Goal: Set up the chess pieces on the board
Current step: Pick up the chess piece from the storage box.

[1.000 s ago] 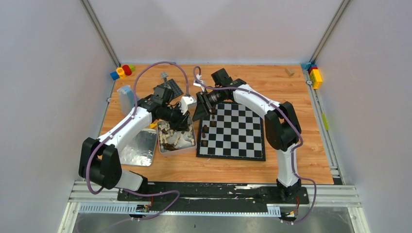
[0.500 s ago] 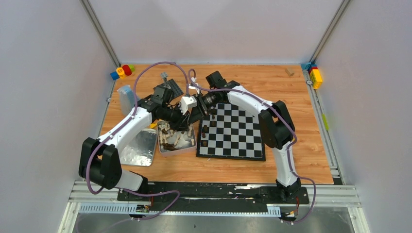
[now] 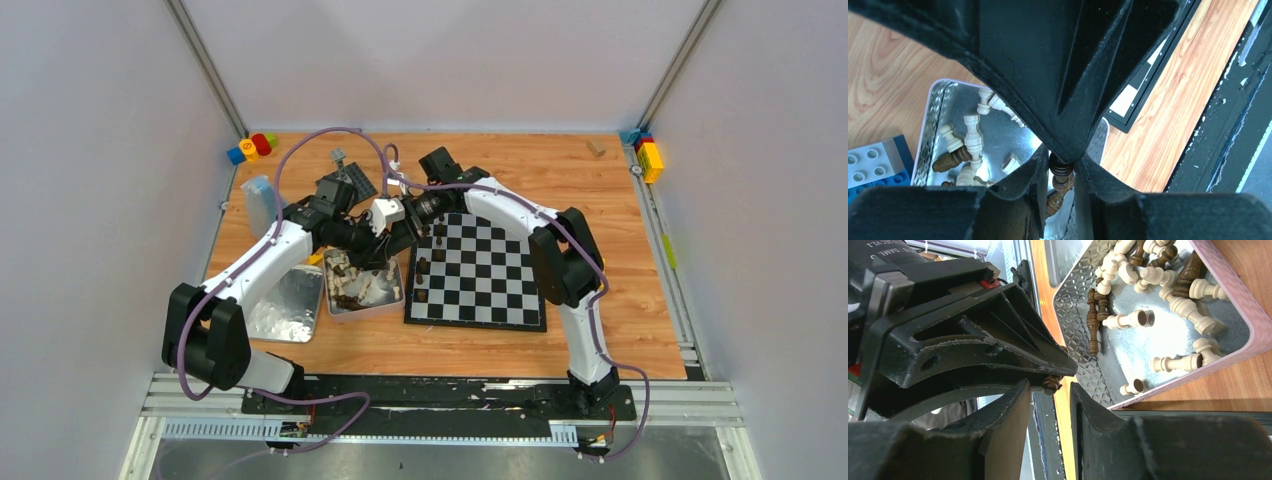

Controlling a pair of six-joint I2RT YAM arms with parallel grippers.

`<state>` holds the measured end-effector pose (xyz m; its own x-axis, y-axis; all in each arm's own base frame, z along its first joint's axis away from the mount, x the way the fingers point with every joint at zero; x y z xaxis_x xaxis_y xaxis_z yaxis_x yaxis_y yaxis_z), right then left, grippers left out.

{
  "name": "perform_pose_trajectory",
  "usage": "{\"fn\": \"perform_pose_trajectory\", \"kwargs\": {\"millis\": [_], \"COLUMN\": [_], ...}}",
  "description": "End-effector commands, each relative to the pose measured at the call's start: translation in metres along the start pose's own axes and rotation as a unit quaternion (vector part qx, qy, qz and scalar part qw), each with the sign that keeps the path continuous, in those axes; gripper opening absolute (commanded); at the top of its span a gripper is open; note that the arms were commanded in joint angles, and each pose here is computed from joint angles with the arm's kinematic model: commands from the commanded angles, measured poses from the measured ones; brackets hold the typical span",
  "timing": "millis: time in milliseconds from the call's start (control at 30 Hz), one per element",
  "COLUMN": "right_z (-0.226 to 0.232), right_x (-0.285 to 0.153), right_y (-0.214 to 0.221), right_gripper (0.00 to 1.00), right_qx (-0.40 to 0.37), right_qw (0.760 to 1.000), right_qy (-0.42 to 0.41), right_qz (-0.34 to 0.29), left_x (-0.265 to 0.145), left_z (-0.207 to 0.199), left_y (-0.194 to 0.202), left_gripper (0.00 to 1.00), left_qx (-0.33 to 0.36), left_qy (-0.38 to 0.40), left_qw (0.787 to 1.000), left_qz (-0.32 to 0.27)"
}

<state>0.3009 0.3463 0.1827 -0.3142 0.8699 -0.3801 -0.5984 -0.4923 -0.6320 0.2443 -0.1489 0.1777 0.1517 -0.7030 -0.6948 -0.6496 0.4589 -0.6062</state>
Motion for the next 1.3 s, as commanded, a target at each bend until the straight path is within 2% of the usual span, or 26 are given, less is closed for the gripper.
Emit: {"fn": "perform_pose_trajectory", "kwargs": {"millis": [0, 533, 833, 1100, 1267], "right_z": [0.001, -0.007, -0.004, -0.001, 0.000], "right_x": [0.010, 0.020, 0.021, 0.014, 0.004], "right_y": [-0.007, 0.000, 0.000, -0.004, -0.008], "right_gripper": [0.35, 0.28, 0.28, 0.13, 0.04], "right_qx": [-0.019, -0.010, -0.009, -0.014, -0.017], "right_qw": [1.000, 1.000, 1.000, 1.000, 1.000], "right_qy": [-0.008, 0.011, -0.007, -0.008, -0.003], "right_qz": [-0.003, 0.010, 0.010, 0.003, -0.006], "left_x": [-0.008, -0.008, -0.008, -0.005, -0.005], "left_z": [-0.005, -0.006, -0.003, 0.002, 0.004], "left_y": [-0.009, -0.006, -0.008, -0.002, 0.001], "left_gripper": [0.30, 0.31, 0.31, 0.32, 0.36], "left_qx": [0.019, 0.020, 0.018, 0.018, 0.019], "left_qy": [-0.006, -0.006, -0.017, -0.030, -0.039], "left_qw": [0.999, 0.999, 0.999, 0.999, 0.999], "left_qz": [-0.028, -0.030, -0.034, -0.024, -0.018]}}
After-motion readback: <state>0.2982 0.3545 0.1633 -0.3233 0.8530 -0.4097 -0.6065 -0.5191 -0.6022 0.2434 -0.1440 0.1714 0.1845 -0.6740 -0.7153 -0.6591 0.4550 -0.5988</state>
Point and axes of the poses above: each gripper's point midway between its finger pads, its own x axis out along the fingers, its own z axis along the line the jaws close on, y = z × x, the point moved 7 cm from there along -x, back along the fingers, and after that the axes turned 14 degrees about -x, right-handed, at the moved point
